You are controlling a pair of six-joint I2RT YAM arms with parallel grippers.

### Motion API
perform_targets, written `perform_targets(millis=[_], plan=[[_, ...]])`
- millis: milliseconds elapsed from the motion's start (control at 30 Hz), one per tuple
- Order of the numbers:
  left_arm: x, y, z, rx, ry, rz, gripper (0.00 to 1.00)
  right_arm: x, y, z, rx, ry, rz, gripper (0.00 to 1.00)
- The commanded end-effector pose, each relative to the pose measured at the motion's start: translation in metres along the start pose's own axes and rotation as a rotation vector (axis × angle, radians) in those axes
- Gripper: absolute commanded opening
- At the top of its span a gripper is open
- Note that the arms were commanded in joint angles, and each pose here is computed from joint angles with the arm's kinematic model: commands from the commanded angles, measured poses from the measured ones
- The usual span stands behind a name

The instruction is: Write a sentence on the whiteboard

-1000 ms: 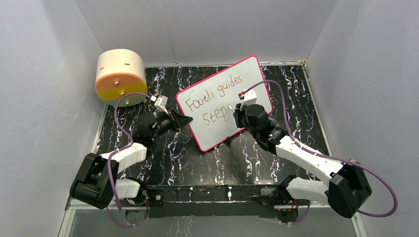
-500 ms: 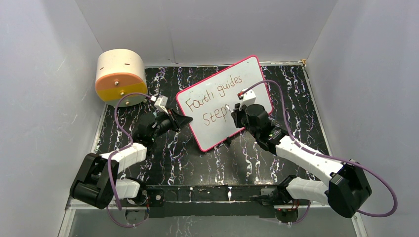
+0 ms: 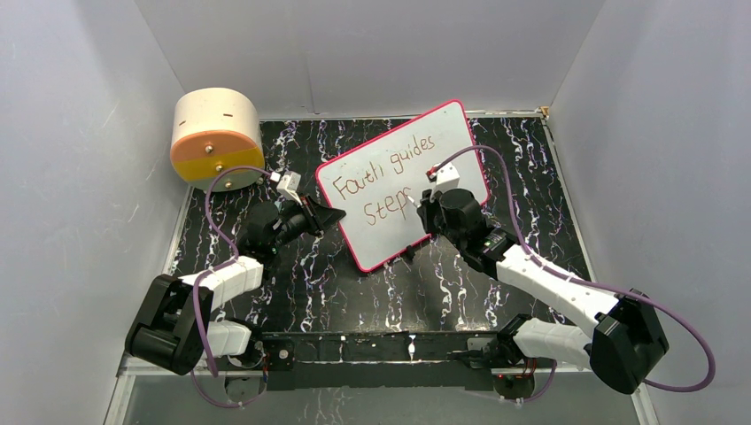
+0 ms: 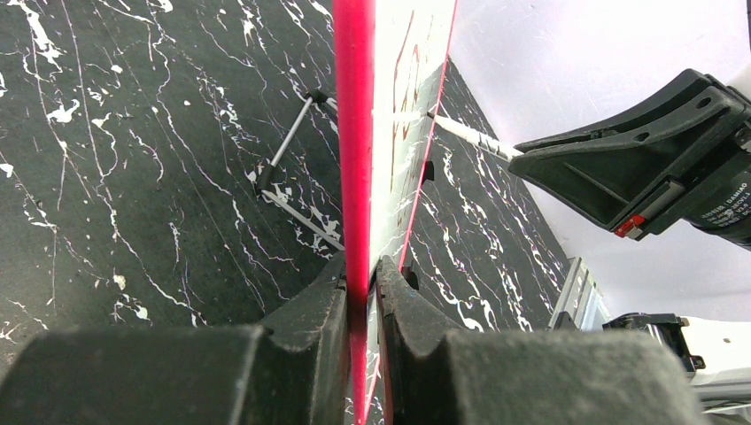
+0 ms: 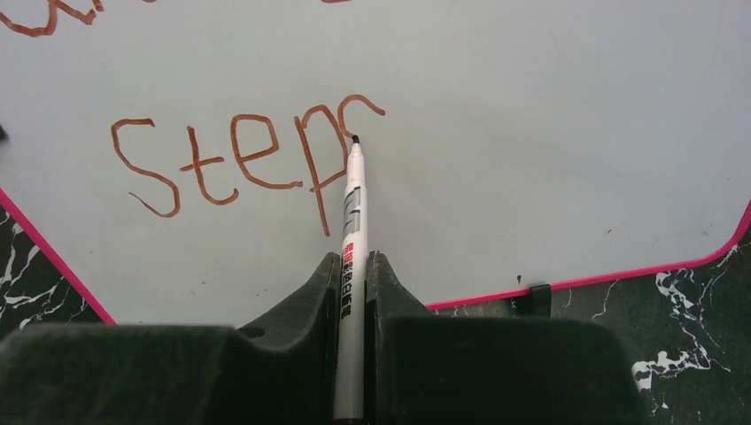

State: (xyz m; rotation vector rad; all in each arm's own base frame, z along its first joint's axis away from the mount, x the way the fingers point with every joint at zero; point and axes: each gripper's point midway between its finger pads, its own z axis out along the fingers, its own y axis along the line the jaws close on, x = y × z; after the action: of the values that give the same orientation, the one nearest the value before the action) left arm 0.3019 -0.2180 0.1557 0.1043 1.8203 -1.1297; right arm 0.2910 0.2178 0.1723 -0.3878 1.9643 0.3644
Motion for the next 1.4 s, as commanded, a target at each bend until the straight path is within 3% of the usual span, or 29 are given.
perform_targets(millis=[0,467,767,1067,1367], plan=[[-0.005,-0.001,0.001,-0.011,-0.006,0.029,0.0,0.0,-0.013,-0.005,0.069,-0.011,0.018,0.0],[-0.007,-0.003,0.001,-0.008,-0.009,0.03,0.0,0.012,-0.004,-0.011,0.015,0.054,0.023,0.0],[-0.006,-0.003,0.001,-0.008,-0.005,0.027,0.0,0.003,0.007,-0.01,-0.044,0.022,0.048,0.0],[-0.006,-0.002,0.001,-0.012,-0.007,0.025,0.0,-0.009,-0.016,-0.024,0.067,-0.057,0.068,0.0],[-0.006,-0.002,0.001,-0.013,-0.007,0.024,0.0,-0.005,-0.028,-0.02,0.127,-0.047,0.074,0.0]])
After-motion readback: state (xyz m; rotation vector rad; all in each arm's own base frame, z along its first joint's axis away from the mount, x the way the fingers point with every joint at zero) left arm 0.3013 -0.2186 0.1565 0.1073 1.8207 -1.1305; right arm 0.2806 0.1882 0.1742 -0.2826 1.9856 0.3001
